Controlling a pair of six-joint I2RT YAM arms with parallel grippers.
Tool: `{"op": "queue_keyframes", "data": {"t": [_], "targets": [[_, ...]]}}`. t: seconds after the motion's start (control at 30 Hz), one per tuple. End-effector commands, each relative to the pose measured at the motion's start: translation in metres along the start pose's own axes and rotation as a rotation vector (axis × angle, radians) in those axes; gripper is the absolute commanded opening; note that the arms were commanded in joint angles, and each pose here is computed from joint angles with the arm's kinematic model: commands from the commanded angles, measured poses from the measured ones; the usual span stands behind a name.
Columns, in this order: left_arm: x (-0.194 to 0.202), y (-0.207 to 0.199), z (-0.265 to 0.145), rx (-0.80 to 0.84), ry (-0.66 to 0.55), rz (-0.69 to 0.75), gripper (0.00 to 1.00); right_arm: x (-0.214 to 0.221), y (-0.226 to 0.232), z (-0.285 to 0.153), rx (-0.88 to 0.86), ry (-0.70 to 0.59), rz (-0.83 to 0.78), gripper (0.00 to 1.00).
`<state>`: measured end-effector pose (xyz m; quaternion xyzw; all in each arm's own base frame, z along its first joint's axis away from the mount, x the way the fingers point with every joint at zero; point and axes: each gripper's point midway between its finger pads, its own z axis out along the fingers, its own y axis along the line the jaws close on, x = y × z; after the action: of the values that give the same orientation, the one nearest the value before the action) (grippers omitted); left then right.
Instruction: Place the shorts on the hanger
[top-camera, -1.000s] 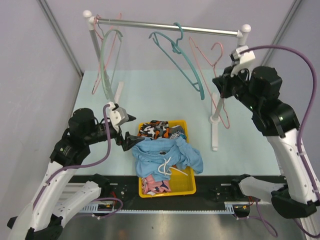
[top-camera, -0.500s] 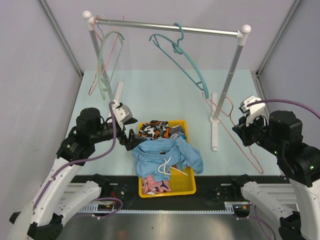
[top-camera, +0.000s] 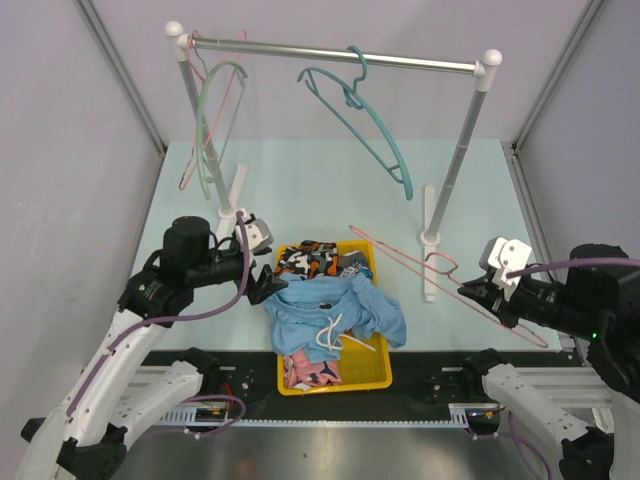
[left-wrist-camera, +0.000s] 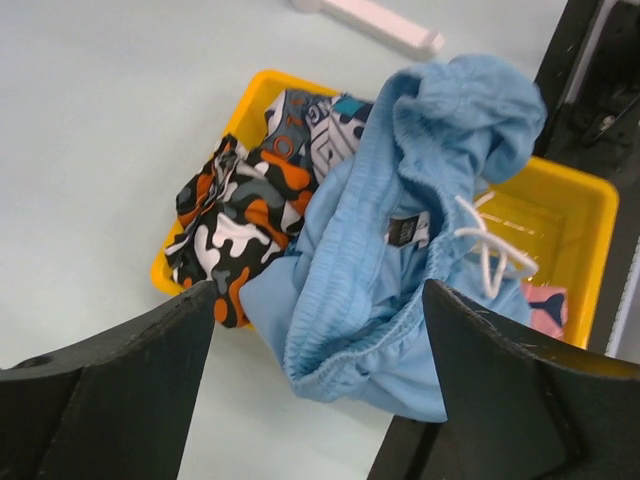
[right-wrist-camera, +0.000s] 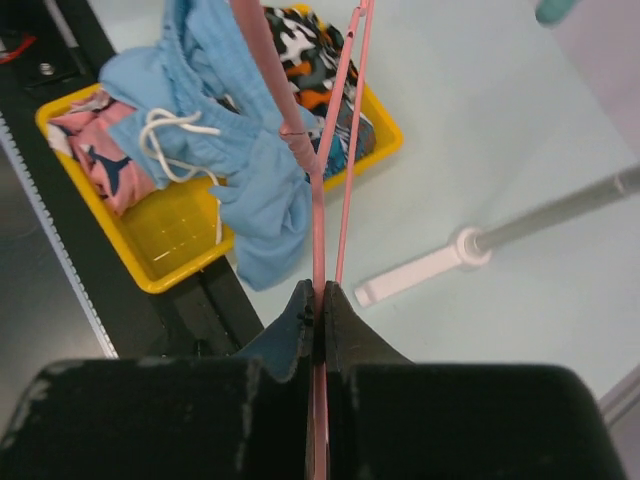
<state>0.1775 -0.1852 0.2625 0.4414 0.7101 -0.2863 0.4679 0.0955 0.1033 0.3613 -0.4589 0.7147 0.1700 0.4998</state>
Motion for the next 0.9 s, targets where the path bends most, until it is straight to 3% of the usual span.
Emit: {"op": "queue_keyframes", "data": {"t": [0.0,0.3,0.53,0.87], "targets": [[0.019,0.015,0.004,-0.043,0.095,0.041,0.86,-0.008,0.037,-0.005,-0.248,0.000,-0.037,0.00],[0.058,0.021,0.011,-0.044,0.251,-0.060,0.73,-0.015,0.054,0.026,-0.492,0.070,-0.112,0.00],[0.069,0.027,0.009,-0.057,0.289,-0.050,0.63,0.005,0.056,0.054,-0.552,0.198,-0.209,0.00],[0.090,0.030,0.008,-0.028,0.365,0.027,0.59,0.009,0.051,0.090,-0.576,0.249,-0.246,0.00]]}}
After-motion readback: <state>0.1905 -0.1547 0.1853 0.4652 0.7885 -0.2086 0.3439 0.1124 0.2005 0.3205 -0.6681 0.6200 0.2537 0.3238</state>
